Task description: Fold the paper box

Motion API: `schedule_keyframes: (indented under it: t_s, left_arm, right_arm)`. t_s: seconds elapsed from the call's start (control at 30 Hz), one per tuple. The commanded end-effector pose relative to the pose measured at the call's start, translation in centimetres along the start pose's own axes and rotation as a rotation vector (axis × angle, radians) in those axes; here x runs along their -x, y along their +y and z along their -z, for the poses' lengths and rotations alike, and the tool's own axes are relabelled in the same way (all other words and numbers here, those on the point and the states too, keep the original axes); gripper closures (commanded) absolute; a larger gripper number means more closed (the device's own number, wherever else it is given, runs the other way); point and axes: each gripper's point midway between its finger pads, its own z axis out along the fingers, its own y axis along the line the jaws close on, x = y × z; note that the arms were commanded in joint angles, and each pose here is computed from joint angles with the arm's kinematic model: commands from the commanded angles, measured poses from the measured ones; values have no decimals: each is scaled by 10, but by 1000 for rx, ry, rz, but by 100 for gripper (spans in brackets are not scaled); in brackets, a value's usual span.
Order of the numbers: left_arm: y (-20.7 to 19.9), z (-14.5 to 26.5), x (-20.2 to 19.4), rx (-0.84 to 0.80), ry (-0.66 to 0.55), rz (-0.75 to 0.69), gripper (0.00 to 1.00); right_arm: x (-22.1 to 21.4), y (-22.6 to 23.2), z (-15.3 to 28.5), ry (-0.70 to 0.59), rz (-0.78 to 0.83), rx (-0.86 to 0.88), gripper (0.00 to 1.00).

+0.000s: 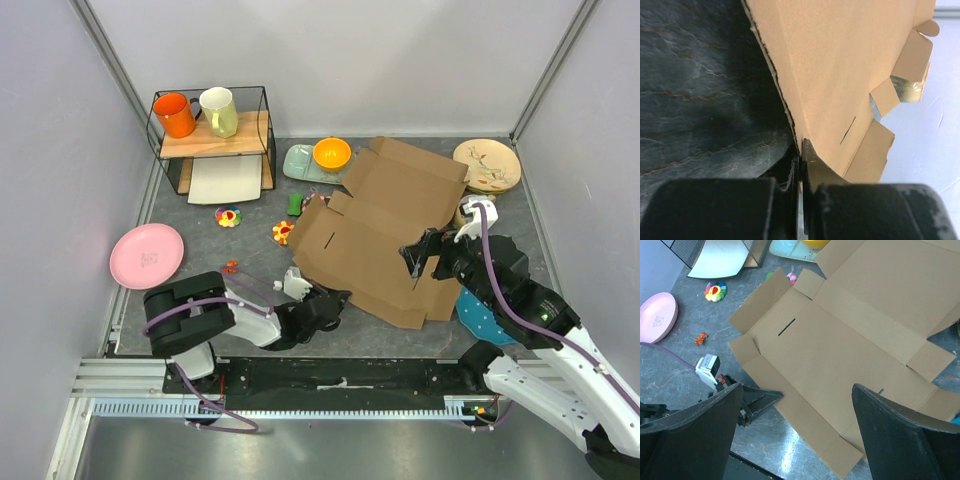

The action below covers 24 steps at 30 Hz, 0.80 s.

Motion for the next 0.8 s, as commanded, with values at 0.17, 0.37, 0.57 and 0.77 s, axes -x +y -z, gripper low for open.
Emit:
schedule_keyframes:
  t_s: [0.17, 0.37, 0.57, 0.77]
  left_arm:
    - [-86, 74, 26, -177, 43, -414, 98]
    - [-158, 136, 76, -304, -69, -554, 98]
    - [-222, 187, 92, -466, -83, -715, 98]
    - [-271, 240, 78, -653, 49, -835, 98]
  right_arm:
    - [51, 12, 32, -89, 23, 27, 2]
    - [91, 21, 57, -173, 41, 47, 2]
    - [99, 29, 66, -188, 24, 86, 2]
    - [102, 35, 74, -193, 16, 122, 2]
